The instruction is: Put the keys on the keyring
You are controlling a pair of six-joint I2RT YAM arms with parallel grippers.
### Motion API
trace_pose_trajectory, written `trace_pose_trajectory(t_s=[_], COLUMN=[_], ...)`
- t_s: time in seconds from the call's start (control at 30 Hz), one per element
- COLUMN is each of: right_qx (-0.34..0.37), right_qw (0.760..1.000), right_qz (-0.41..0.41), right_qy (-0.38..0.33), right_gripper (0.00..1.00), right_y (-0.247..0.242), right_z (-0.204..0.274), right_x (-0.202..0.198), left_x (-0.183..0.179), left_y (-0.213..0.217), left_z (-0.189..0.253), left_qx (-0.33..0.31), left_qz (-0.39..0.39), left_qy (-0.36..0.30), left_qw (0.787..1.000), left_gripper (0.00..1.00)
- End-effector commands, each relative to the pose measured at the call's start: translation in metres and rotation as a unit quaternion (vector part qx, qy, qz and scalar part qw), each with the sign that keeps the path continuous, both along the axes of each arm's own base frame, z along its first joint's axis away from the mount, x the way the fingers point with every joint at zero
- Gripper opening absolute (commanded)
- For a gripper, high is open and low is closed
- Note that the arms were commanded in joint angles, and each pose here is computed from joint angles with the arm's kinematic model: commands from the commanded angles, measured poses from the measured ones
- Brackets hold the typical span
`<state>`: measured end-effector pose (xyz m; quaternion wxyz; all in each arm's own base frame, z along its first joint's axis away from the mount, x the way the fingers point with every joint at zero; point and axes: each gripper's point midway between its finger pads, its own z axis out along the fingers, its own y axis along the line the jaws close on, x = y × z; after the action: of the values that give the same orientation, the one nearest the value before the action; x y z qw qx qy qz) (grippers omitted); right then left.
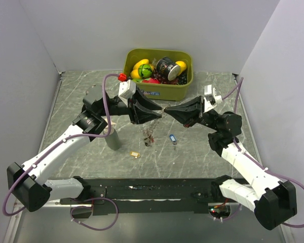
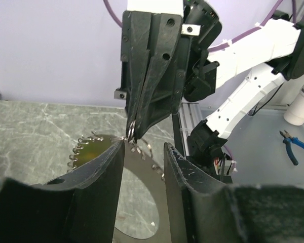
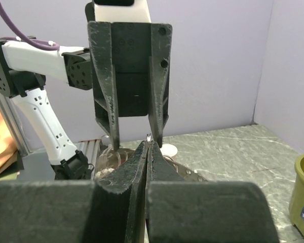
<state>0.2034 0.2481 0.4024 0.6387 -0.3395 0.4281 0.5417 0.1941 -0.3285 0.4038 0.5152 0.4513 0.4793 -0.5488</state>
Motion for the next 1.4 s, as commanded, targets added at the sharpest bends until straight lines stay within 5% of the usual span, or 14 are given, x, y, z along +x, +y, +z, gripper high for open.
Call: trace_pose_trajectory(t_s=[0.0, 0.17, 0.37, 0.67, 0.73, 0.77, 0.8, 0.97, 1.17, 1.37], right_qx=[0.018, 0.015, 0.011, -0.01, -0.021, -0.023, -0.022, -0.036, -0.077, -0.173], right_qw=[0.999, 0.999, 0.999, 1.0, 0.999, 0.999, 0.999, 0.992, 0.988, 0.982], right_qz=[-0.009, -0.007, -0.004, -0.004, -0.015, -0.022, -0.037, -0.117, -0.135, -0.074], right_qy=[-0.031, -0.029, -0.033, -0.02, -0.019, -0.016, -0.01, -0.001, -0.016, -0.03], right_gripper=[0.0, 0.0, 0.0, 0.03, 0.3, 0.57, 0.69, 0.96, 0.98, 0.81], right_y=[-0.003, -0.002, -0.003, -0.001, -0.002, -0.003, -0.006, -0.021, -0.025, -0.011], right_z=[0.016, 0.012, 0.013, 0.006, 0.006, 0.007, 0.01, 0.009, 0.011, -0.006], right_x=[-0.002, -0.002, -0.005, -0.004, -0.002, -0.001, 0.001, 0.016, 0.019, 0.019], left_x=[-0.005, 0.0, 0.006, 0.017, 0.022, 0.025, 0.028, 0.034, 0.037, 0.031], left_y=[-0.003, -0.007, -0.01, -0.007, -0.006, -0.006, -0.006, -0.003, -0.002, -0.003], left_z=[0.016, 0.014, 0.01, 0.014, 0.008, 0.013, 0.011, -0.001, -0.022, -0.028], left_qx=[-0.023, -0.02, -0.013, -0.004, 0.02, 0.024, 0.034, 0.098, 0.174, 0.225], left_qz=[-0.016, -0.013, -0.002, 0.036, 0.047, 0.056, 0.062, 0.085, 0.104, 0.102], left_qy=[-0.013, -0.006, -0.003, -0.012, -0.013, -0.018, -0.026, -0.032, -0.05, -0.074], left_qw=[1.0, 1.0, 1.0, 0.999, 0.999, 0.998, 0.997, 0.991, 0.978, 0.966], left_gripper=[0.4, 0.3, 0.02, 0.01, 0.01, 0.01, 0.01, 0.01, 0.01, 0.01])
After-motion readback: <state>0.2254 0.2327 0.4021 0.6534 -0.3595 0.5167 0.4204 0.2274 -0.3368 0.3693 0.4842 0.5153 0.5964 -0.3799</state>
